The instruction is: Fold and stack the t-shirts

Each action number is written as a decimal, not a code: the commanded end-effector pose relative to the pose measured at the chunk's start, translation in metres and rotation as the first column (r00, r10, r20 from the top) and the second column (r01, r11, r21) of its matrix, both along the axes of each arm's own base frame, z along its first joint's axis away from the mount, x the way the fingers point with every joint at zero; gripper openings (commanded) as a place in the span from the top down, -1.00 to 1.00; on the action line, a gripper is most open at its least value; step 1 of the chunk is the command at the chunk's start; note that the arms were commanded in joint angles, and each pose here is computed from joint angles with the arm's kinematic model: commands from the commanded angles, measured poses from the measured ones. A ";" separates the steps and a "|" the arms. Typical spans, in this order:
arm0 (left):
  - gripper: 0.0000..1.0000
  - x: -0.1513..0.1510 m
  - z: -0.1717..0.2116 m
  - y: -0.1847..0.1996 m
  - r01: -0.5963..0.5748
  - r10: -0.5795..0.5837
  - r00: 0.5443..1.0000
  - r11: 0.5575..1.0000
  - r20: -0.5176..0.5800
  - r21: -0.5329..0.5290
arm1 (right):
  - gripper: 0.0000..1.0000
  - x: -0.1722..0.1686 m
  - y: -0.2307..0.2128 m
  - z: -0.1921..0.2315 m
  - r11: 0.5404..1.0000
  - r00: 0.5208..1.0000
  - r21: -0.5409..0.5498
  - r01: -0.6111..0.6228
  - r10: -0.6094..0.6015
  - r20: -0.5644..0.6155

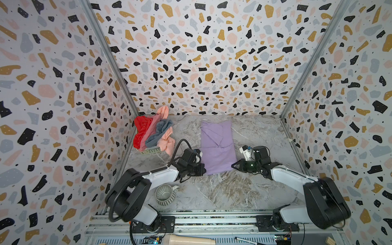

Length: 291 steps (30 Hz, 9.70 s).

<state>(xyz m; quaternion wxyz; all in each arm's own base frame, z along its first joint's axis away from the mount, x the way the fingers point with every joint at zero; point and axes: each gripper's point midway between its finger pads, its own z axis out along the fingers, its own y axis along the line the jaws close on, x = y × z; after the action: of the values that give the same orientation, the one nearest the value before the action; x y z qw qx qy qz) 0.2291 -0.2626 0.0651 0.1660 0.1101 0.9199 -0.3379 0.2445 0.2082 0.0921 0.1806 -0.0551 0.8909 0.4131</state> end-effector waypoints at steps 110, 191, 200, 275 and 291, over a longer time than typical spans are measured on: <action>0.09 0.208 0.027 -0.067 0.069 -0.082 0.963 0.996 0.258 0.062 | -0.44 0.155 -0.089 0.031 0.884 0.857 -0.300 0.359 -0.185 0.481; -0.26 0.184 0.157 0.008 -0.114 0.193 0.866 0.974 0.461 -0.195 | -0.38 0.183 0.012 -0.003 0.848 0.907 -0.392 0.357 -0.215 0.361; -0.52 0.138 0.187 0.042 -0.154 0.223 0.818 0.973 0.531 -0.171 | -0.39 0.193 0.002 -0.076 0.722 0.942 -0.610 0.326 -0.198 0.270; -0.59 0.122 0.214 0.044 -0.134 0.296 0.777 0.940 0.555 -0.314 | -0.43 0.038 -0.282 -0.077 -0.121 -0.195 -0.278 0.953 -0.947 -0.255; -0.61 0.134 0.206 0.063 -0.236 0.305 0.744 0.952 0.594 -0.193 | -0.48 0.073 -0.326 0.030 0.004 0.024 -0.152 0.988 -0.991 0.130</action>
<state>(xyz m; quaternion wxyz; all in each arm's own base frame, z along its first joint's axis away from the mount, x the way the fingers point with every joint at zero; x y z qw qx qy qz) 0.3559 -0.2123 0.2557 0.4779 0.0725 0.8054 -0.3430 0.2962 -0.1094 0.0697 0.3435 0.6455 0.6717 0.1189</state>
